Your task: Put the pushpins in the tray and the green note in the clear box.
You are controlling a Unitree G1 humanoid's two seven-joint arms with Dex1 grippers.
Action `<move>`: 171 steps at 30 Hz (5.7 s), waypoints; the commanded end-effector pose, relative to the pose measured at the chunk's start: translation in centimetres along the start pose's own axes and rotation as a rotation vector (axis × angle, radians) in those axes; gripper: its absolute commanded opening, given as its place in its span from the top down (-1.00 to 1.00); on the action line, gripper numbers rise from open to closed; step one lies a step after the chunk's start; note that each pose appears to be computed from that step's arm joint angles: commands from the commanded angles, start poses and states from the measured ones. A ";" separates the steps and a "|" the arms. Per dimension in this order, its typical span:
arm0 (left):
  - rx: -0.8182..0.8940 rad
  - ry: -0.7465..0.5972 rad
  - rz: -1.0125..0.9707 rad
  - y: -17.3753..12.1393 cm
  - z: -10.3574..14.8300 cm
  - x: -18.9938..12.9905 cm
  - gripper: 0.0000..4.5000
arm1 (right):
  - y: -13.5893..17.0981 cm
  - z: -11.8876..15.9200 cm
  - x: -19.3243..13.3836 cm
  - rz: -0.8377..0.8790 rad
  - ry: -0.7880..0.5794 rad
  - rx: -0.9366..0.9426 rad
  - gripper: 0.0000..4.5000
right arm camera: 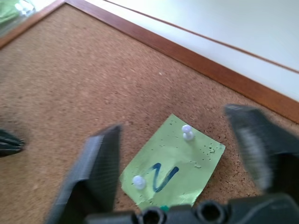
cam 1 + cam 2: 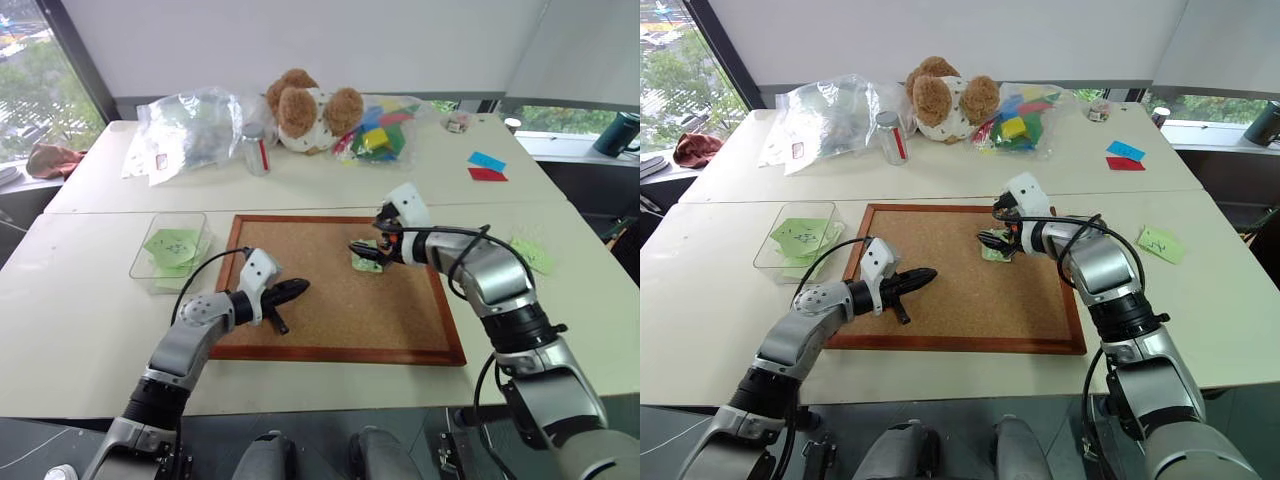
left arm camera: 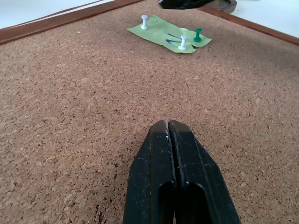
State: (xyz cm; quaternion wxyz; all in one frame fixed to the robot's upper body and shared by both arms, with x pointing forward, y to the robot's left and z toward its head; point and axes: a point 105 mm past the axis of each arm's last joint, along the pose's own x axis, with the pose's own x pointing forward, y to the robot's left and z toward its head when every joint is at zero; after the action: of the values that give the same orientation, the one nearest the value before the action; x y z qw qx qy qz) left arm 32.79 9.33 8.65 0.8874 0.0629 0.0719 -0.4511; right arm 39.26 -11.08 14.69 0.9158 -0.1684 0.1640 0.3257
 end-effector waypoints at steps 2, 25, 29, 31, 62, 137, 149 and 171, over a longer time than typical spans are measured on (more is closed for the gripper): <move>-0.014 0.039 0.021 0.2 -1.2 -0.5 1.00 | -0.1 0.7 0.7 -0.003 -0.028 -0.025 0.05; -0.029 0.059 0.027 -0.1 -1.9 -0.9 1.00 | 0.0 0.4 2.1 0.030 -0.048 0.032 0.96; -0.035 0.066 0.024 -0.3 -2.2 -0.9 1.00 | -0.2 0.7 1.8 0.029 -0.058 0.036 0.96; -0.036 0.072 0.024 -0.3 -2.3 -0.9 1.00 | -0.3 0.9 1.6 0.027 -0.066 0.038 0.96; -0.083 0.118 0.002 -0.8 -4.0 -0.9 1.00 | -11.8 -4.2 -7.8 -0.357 -0.021 0.258 0.96; -0.093 0.127 0.025 -0.9 -4.5 -1.6 1.00 | 0.6 1.9 -4.5 0.131 -0.166 0.001 0.99; -0.100 0.127 0.010 -1.1 -4.5 -1.2 1.00 | -7.6 2.2 -9.0 -0.181 -0.184 0.068 0.99; -0.088 0.121 0.017 -0.7 -4.3 -1.1 1.00 | -12.1 -6.8 -8.6 -0.322 0.034 0.236 0.74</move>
State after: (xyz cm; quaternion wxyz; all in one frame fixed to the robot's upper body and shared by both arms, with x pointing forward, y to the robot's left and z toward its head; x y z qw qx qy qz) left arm 31.93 9.84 7.54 0.8900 0.0596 0.0877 -0.4435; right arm 39.34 -27.59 13.74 0.9640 -0.0865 0.2058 0.1448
